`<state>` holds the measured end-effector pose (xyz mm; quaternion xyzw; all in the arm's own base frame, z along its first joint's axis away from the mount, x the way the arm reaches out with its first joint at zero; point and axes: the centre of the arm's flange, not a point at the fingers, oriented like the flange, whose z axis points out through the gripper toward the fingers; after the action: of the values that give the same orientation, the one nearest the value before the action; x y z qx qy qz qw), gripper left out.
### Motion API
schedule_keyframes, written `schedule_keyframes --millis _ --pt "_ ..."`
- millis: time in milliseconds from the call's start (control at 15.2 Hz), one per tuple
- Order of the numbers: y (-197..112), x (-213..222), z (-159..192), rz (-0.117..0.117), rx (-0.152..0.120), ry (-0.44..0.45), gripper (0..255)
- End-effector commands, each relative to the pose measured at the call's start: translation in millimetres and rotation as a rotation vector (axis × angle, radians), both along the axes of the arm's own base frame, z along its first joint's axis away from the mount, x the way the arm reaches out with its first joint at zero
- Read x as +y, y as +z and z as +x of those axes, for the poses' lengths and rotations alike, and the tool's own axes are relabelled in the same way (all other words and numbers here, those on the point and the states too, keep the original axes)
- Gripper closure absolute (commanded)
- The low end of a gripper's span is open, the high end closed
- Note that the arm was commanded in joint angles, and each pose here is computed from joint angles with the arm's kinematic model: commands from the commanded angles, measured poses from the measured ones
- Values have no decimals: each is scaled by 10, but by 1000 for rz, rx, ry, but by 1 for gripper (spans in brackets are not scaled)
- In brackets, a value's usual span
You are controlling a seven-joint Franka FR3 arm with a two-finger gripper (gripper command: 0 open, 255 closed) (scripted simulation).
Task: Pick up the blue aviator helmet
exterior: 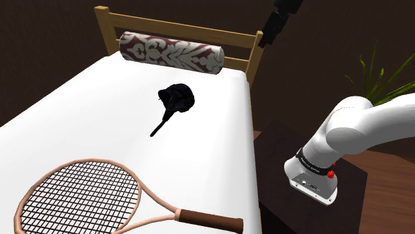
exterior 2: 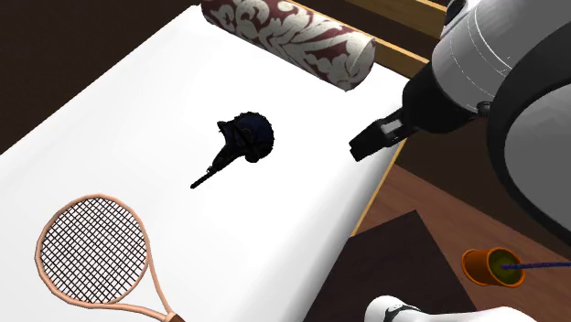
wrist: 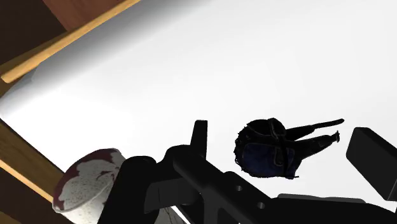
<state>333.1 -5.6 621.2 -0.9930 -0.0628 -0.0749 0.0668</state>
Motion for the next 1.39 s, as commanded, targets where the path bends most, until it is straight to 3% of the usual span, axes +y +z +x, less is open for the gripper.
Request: schedule_keyframes --millis 0,660,1320 --pt "0 0 0 0 0 0 0" --pt "-855 948 216 71 -16 -328 0" --pt "-1638 1831 748 142 -32 -656 0"
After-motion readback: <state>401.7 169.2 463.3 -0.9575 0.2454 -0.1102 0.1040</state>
